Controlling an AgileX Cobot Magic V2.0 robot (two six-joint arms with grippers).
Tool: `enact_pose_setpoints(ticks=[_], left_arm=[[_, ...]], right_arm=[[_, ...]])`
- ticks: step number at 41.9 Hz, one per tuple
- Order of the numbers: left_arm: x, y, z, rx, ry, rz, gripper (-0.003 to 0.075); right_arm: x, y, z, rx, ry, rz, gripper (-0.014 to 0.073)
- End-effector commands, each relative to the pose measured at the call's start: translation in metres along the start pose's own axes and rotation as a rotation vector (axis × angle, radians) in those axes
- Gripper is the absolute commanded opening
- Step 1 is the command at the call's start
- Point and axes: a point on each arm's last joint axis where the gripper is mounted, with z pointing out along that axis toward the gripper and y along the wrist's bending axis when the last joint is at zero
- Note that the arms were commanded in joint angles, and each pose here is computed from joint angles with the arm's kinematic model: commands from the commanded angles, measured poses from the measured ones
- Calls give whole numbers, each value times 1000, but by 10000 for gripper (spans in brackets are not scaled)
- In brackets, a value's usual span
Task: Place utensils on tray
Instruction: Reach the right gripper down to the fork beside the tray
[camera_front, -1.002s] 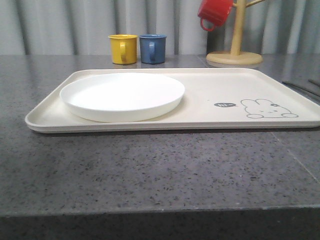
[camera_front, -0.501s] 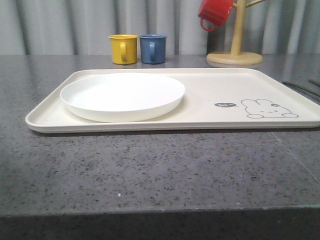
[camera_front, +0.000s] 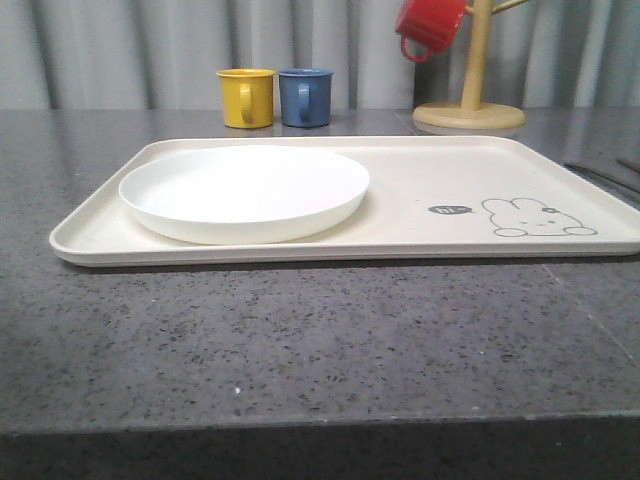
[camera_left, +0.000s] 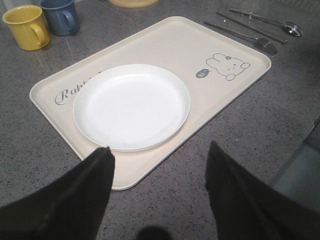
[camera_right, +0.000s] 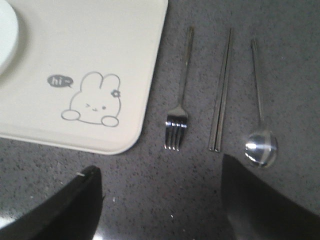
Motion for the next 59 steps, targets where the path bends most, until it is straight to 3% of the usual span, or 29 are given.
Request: enact_pose_setpoints(ticks=[1, 8, 18, 27, 42, 59], left_arm=[[-14, -1, -4, 15, -102, -12, 408], [-14, -1, -4, 15, -103, -12, 408], [-14, -1, -4, 15, -105, -12, 408], [-14, -1, -4, 15, -105, -12, 408], [-14, -1, -4, 15, -105, -12, 408], [-14, -1, -4, 15, -105, -12, 408]], right_arm=[[-21, -7, 2, 45, 44, -3, 530], [-40, -21, 26, 77, 189, 50, 530], [-60, -21, 76, 11, 314, 66, 497], [-77, -24, 110, -19, 359, 56, 370], [-96, -26, 154, -33, 408, 29, 360], [-90, -24, 198, -48, 486, 23, 329]])
